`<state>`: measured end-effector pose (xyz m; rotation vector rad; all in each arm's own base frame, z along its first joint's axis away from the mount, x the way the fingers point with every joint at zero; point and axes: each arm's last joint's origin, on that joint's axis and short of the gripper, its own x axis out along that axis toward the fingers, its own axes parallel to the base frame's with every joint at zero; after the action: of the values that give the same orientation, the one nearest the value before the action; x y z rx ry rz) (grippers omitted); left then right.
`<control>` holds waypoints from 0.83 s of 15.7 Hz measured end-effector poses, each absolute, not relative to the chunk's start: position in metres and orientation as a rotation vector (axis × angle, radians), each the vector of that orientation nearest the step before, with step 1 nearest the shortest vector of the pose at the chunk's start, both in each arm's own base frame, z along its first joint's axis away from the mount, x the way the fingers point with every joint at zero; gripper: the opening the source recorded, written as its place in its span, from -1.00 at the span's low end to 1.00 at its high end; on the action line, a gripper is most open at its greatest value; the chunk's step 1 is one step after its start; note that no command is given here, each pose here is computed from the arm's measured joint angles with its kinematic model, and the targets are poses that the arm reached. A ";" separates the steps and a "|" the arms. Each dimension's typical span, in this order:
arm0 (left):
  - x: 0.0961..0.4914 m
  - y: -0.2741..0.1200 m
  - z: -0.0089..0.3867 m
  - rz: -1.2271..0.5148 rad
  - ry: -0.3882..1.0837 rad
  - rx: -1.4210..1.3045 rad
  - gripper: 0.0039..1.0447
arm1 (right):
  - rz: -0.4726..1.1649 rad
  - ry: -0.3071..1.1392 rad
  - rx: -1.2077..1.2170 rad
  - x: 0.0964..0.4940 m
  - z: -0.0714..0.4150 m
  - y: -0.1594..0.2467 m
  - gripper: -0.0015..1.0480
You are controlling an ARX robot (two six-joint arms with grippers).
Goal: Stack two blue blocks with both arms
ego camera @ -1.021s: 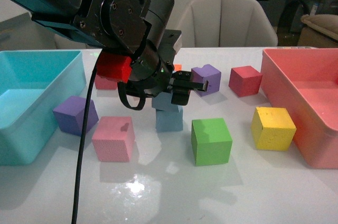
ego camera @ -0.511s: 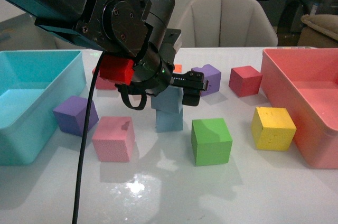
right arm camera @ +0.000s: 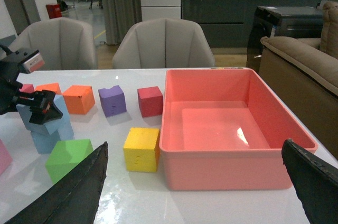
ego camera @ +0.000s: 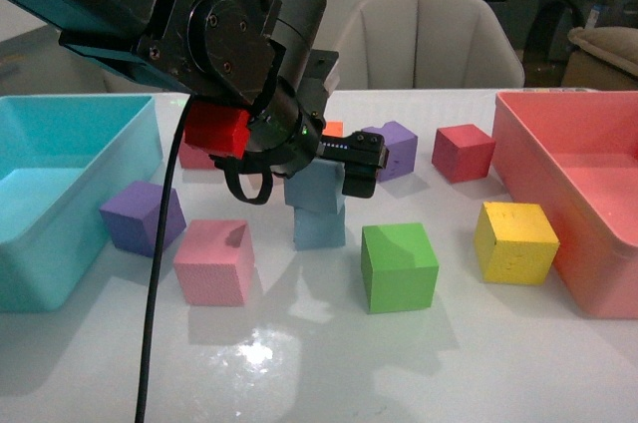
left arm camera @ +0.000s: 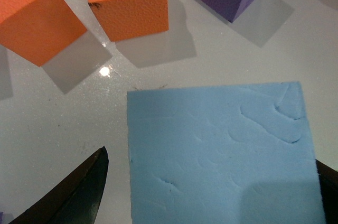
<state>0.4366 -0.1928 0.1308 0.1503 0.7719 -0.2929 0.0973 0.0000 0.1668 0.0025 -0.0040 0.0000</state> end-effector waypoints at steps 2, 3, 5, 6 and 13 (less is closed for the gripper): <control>0.433 -0.192 0.147 -0.303 0.727 0.117 0.88 | 0.000 -0.004 0.002 0.097 0.167 0.000 0.87; 0.430 -0.192 0.160 -0.311 0.696 0.096 0.88 | 0.000 -0.004 0.002 0.097 0.167 0.000 0.87; 0.419 -0.193 0.192 -0.336 0.626 0.036 0.88 | 0.000 -0.004 0.002 0.097 0.167 0.000 0.87; 0.411 -0.194 0.208 -0.347 0.588 0.015 0.88 | 0.000 -0.004 0.002 0.097 0.167 0.000 0.87; 0.342 -0.191 0.243 -0.331 0.281 0.024 0.79 | 0.000 -0.004 0.002 0.097 0.167 0.000 0.87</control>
<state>0.3423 -0.1912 0.2429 0.0238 0.2806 -0.3313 0.0973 0.0000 0.1668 0.0025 -0.0040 0.0000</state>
